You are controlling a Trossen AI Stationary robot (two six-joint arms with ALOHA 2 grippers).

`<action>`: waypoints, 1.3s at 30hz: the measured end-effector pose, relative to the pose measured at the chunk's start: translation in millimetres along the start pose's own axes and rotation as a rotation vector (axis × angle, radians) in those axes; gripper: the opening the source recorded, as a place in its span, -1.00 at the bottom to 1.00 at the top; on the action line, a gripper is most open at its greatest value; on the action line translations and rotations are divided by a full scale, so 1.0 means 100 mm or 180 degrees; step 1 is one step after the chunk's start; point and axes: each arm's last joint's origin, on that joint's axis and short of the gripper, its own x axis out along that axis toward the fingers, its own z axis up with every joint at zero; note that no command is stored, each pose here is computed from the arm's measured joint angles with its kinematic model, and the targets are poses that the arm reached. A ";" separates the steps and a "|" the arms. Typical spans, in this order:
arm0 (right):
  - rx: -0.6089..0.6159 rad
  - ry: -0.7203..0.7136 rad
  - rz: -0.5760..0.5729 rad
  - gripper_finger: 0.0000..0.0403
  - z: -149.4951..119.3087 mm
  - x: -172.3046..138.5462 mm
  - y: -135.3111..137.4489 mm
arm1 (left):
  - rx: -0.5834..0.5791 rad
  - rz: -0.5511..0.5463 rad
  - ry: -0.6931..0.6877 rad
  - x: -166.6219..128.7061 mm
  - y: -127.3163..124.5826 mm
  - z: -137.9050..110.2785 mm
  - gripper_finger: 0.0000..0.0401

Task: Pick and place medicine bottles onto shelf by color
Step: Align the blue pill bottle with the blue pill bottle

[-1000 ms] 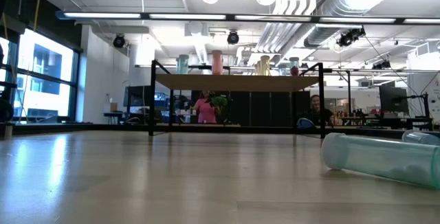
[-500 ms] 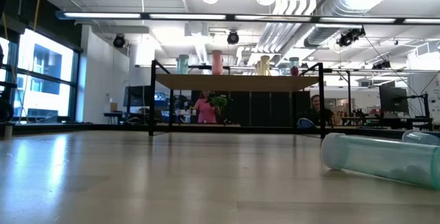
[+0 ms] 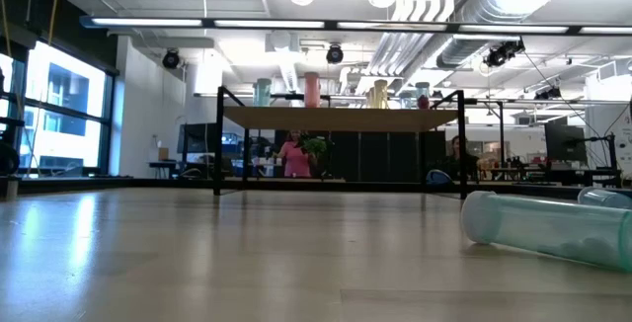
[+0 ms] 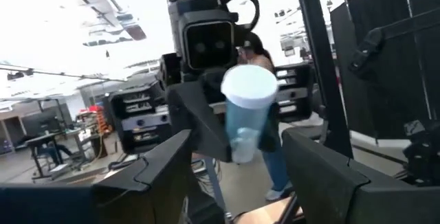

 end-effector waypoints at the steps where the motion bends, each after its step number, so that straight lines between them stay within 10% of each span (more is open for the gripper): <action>1: 0.0002 -0.0003 -0.0002 -0.56 0.00 0.02 0.01 | 0.0001 0.0002 -0.0002 0.00 0.00 0.00 0.08; 23: -0.0253 -0.0044 -0.0246 -0.56 -0.07 0.39 0.11 | -0.0046 -0.0164 -0.0038 0.01 -0.05 0.01 0.06; 39: -0.0291 -0.0055 -0.0264 -0.56 -0.06 0.39 0.10 | -0.0011 -0.0185 -0.0024 0.01 -0.06 0.01 -0.44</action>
